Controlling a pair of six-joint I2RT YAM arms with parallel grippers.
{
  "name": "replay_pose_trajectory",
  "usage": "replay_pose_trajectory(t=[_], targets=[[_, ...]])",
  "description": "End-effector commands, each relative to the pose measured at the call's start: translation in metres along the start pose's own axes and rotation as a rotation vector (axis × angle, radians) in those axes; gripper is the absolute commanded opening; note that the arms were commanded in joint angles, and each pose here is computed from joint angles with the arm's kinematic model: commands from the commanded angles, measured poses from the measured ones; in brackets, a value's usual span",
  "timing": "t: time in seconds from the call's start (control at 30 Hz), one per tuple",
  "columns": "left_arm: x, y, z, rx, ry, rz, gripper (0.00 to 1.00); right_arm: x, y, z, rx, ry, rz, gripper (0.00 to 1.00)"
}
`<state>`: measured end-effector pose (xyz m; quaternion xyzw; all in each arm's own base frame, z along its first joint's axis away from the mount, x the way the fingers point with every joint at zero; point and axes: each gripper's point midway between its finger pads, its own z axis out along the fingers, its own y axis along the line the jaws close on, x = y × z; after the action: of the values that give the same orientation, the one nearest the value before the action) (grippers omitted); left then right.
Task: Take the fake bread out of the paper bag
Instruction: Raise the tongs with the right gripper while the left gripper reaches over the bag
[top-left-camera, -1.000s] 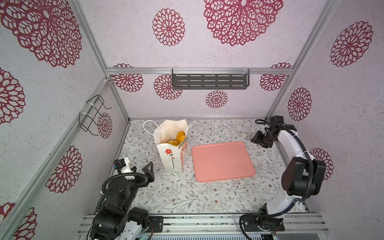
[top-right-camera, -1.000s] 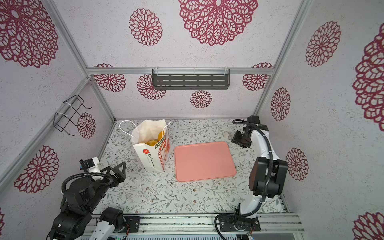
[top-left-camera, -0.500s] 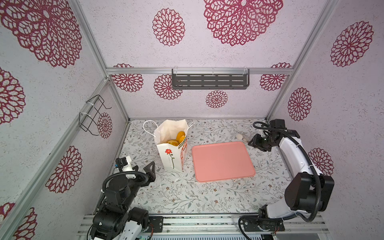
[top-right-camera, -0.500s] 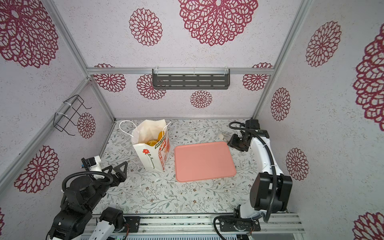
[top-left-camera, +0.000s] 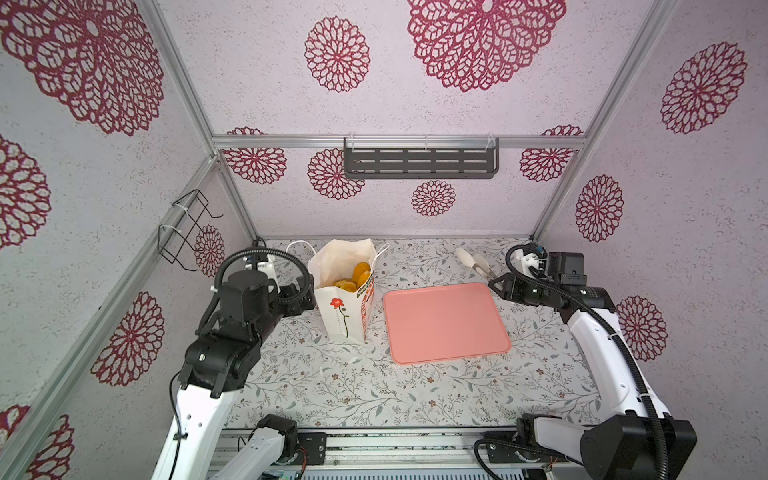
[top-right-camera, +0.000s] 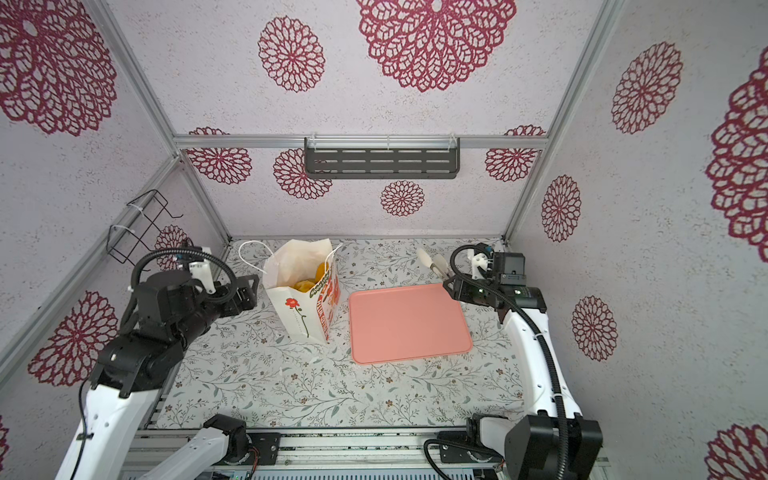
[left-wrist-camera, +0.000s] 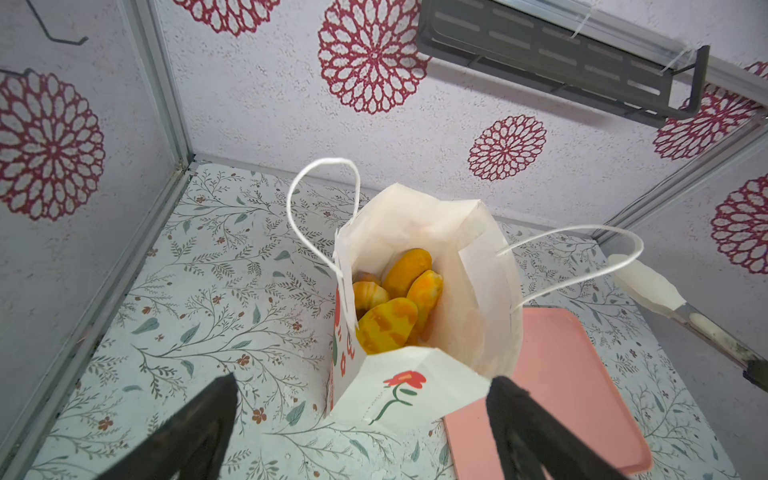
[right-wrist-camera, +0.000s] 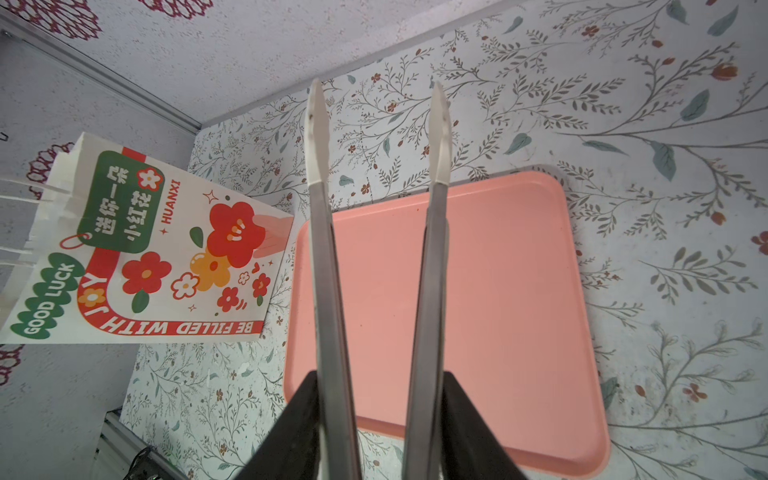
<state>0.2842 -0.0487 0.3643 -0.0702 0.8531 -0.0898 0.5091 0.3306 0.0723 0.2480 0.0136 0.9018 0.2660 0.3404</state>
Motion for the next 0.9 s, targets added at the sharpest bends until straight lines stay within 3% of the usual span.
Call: replay_pose_trajectory(t=[0.0,0.13,0.33,0.57,0.87], targets=[[0.005,-0.006,0.017,-0.014,0.129,0.044,0.97,-0.003,0.017,-0.008,-0.071,-0.029,-0.031,0.45],[0.003,-0.016,0.043,-0.026,0.238,0.033,0.97,0.006,0.020,-0.005,-0.100,0.003,-0.009,0.45],[0.013,0.001,0.070,-0.190,0.364,-0.018,0.97,0.014,0.023,-0.007,-0.116,0.032,-0.011,0.45],[0.027,0.003,0.066,-0.228,0.364,-0.057,0.97,0.022,0.021,-0.010,-0.106,0.036,-0.010,0.45],[0.040,0.009,0.098,-0.244,0.334,-0.078,1.00,0.027,0.018,-0.007,-0.103,0.050,0.001,0.45]])
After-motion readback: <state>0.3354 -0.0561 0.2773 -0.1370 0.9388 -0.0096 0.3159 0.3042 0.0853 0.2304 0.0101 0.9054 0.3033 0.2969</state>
